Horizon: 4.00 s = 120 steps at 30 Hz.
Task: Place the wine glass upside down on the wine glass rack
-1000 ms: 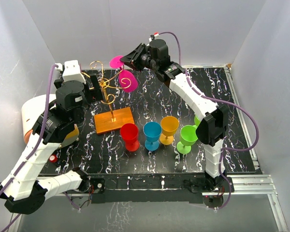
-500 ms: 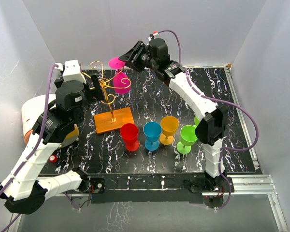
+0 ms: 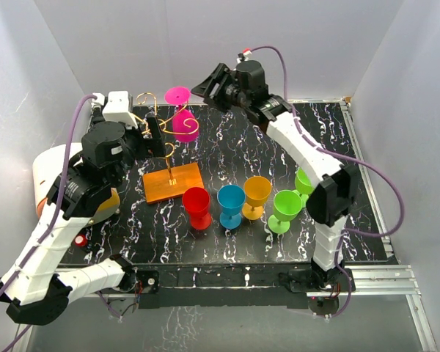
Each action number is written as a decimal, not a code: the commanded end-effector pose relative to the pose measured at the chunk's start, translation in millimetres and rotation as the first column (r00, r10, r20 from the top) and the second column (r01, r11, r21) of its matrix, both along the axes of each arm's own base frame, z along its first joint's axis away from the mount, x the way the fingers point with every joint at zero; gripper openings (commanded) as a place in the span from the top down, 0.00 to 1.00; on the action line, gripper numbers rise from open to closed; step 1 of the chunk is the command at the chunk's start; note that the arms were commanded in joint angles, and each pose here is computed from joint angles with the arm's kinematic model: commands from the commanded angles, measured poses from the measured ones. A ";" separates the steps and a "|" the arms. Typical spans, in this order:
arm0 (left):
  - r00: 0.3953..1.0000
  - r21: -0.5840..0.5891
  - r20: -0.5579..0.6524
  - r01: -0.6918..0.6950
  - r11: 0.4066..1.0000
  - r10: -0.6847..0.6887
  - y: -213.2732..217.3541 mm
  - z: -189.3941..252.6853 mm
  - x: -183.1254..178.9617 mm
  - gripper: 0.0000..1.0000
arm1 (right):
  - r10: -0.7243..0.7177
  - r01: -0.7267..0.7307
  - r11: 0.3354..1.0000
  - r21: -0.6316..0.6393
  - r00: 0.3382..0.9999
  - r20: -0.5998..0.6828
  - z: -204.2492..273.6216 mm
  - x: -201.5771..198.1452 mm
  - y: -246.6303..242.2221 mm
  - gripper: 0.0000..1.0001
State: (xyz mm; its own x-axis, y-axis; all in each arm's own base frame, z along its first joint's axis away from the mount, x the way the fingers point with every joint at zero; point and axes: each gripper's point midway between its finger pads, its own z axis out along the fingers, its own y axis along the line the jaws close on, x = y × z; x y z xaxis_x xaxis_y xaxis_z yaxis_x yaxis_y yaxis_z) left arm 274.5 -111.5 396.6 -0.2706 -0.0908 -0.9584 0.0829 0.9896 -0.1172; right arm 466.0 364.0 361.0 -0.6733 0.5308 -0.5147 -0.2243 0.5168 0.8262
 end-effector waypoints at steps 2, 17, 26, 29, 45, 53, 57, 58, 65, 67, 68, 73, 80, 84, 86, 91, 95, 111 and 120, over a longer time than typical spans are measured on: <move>0.971 -0.045 0.022 0.237 0.970 -0.236 -29.3 20.5 -23.4 0.07 | -0.061 0.064 0.998 -0.009 0.974 0.218 72.6 -44.8 -54.1 0.42; 0.785 -0.274 -0.198 0.531 0.802 -0.587 -82.0 -10.0 -92.8 0.14 | -0.047 0.149 0.924 -0.352 0.958 0.283 13.2 -165.2 -161.8 0.38; 0.736 -0.454 -0.392 0.367 0.812 -0.552 -82.4 -55.0 -119.6 0.32 | -0.063 0.144 0.909 -0.391 0.975 0.211 -26.5 -172.5 -169.4 0.40; 0.725 -0.470 -0.448 0.307 0.827 -0.523 -78.8 -72.2 -125.2 0.40 | -0.066 0.143 0.910 -0.388 0.977 0.204 -31.4 -170.7 -168.1 0.40; 0.780 -0.430 -0.556 0.025 0.903 -0.286 -78.1 -168.9 -77.3 0.49 | -0.050 0.114 0.932 -0.344 0.980 0.190 -39.8 -164.5 -154.7 0.42; 0.775 -0.383 -0.598 -0.052 0.922 -0.204 -72.8 -185.1 -67.8 0.48 | -0.080 0.148 0.932 -0.331 0.975 0.208 -32.3 -166.8 -161.3 0.43; 0.808 -0.401 -0.537 0.006 0.916 -0.241 -69.5 -162.8 -71.8 0.47 | -0.085 0.155 0.932 -0.328 0.972 0.218 -30.4 -168.2 -163.3 0.43; 0.820 -0.412 -0.509 0.035 0.910 -0.262 -69.6 -153.3 -73.1 0.47 | -0.085 0.155 0.931 -0.330 0.972 0.218 -30.9 -167.9 -163.3 0.43; 0.833 -0.415 -0.469 0.087 0.906 -0.295 -57.3 -128.4 -91.7 0.47 | 0.007 0.056 0.944 -0.324 0.982 0.189 -36.3 -170.6 -145.1 0.46; 0.823 -0.403 -0.490 0.078 0.912 -0.287 -52.2 -133.0 -98.2 0.47 | 0.052 0.003 0.943 -0.333 0.986 0.158 -42.0 -173.6 -134.7 0.49; 0.822 -0.395 -0.497 0.072 0.916 -0.280 -49.5 -135.0 -100.5 0.47 | 0.072 -0.018 0.940 -0.340 0.987 0.146 -44.8 -176.0 -128.6 0.50; 0.840 -0.389 -0.462 0.097 0.916 -0.285 -41.7 -128.3 -106.1 0.47 | 0.172 -0.102 0.894 -0.437 0.977 0.123 -65.5 -196.7 -84.1 0.51; 0.861 -0.382 -0.379 0.188 0.905 -0.339 -39.8 -109.3 -110.6 0.46 | 0.322 -0.225 0.761 -0.608 0.945 0.054 -106.6 -233.1 -28.9 0.51; 0.870 -0.374 -0.334 0.229 0.898 -0.362 -37.9 -99.8 -113.1 0.42 | 0.363 -0.276 0.698 -0.661 0.932 -0.006 -130.0 -239.4 -18.4 0.52; 0.878 -0.378 -0.307 0.243 0.893 -0.369 -37.2 -94.1 -113.4 0.41 | 0.380 -0.298 0.675 -0.674 0.925 -0.029 -138.7 -241.8 -14.1 0.53; 0.891 -0.382 -0.252 0.266 0.885 -0.377 -36.1 -82.9 -112.7 0.38 | 0.389 -0.305 0.620 -0.722 0.920 -0.054 -154.7 -235.4 -6.8 0.56; 0.902 -0.377 -0.216 0.276 0.884 -0.374 -33.6 -74.9 -111.6 0.37 | 0.399 -0.301 0.604 -0.738 0.916 -0.046 -157.5 -227.9 3.6 0.61; 0.918 -0.399 -0.085 0.324 0.858 -0.387 -31.9 -44.6 -112.1 0.29 | 0.334 -0.165 0.643 -0.748 0.939 0.079 -148.2 -211.7 -5.3 1.00; 0.901 -0.441 -0.037 0.374 0.816 -0.433 -46.0 -26.7 -110.3 0.26 | 0.234 -0.021 0.853 -0.521 0.909 0.345 -80.0 -221.9 -28.9 1.00</move>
State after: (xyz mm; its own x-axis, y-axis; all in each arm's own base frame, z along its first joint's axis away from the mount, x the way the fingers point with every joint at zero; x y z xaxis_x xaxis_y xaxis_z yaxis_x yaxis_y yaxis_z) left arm 165.1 -147.6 346.7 -0.5178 -0.3022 -0.8003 0.3574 0.7735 -0.5234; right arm 234.9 333.4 201.5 -0.5638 -0.2072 -0.7995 -0.5545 0.8124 0.1805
